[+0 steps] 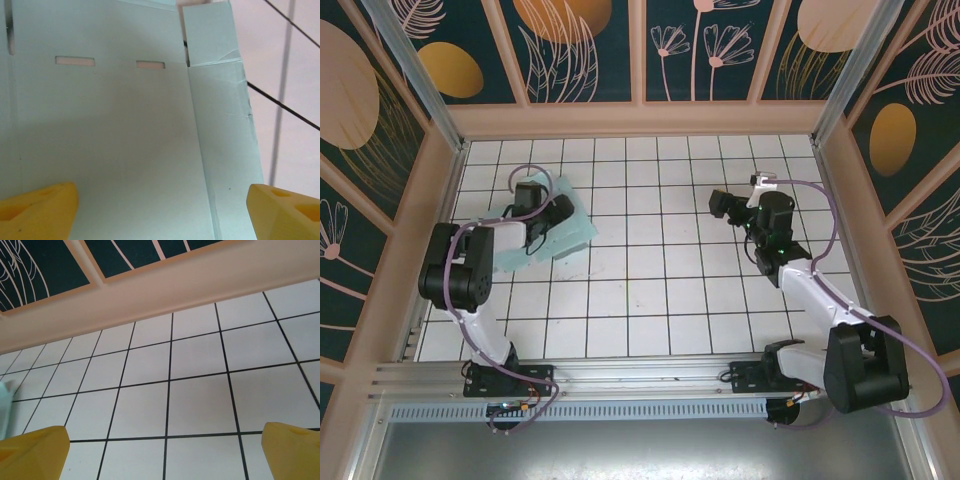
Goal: Fold the paper box
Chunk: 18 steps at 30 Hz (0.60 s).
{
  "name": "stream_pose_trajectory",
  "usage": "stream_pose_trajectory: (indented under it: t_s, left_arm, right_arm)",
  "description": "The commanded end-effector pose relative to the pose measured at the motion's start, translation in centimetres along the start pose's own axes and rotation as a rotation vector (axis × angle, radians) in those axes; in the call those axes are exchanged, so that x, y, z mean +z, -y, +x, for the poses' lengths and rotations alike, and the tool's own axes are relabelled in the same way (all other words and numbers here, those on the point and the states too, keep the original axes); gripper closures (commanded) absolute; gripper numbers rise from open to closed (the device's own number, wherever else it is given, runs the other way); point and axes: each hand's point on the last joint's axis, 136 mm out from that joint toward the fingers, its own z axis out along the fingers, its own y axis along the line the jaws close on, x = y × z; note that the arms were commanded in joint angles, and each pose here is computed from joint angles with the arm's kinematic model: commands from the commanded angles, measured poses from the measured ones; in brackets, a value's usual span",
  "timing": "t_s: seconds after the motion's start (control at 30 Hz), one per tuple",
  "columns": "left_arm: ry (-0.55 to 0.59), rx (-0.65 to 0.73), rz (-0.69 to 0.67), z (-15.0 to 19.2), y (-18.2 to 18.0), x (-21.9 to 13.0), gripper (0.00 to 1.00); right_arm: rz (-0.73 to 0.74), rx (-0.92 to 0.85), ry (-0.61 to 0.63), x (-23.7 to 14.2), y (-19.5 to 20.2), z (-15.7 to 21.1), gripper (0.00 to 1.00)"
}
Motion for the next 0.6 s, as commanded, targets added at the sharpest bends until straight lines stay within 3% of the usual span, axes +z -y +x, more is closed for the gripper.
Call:
stream_pose_trajectory:
  t_s: [0.0, 0.1, 0.33, 0.43, 0.57]
  left_arm:
    - [-0.147, 0.018, 0.061, 4.9, 2.5, 1.5, 0.12]
    - [-0.196, 0.065, 0.110, 7.4, 6.0, 2.1, 0.12]
    - [-0.218, 0.144, 0.318, 11.0, 19.2, 1.5, 0.11]
    - [-0.179, 0.139, 0.390, 10.4, 22.7, -0.1, 0.09]
    - [-0.087, 0.168, 0.372, 7.3, 23.3, -1.7, 0.07]
  right_arm:
    - [-0.044, 0.079, 0.035, 0.1, -0.3, -1.2, 0.01]
    - [-0.061, 0.126, 0.015, 0.1, 0.2, -0.7, 0.01]
    - [-0.046, 0.171, -0.031, 0.4, 1.2, 0.5, 0.01]
    - [-0.044, 0.188, -0.047, 0.6, 1.3, 0.7, 0.01]
    - [-0.080, 0.232, -0.093, 1.2, 0.8, 1.5, 0.01]
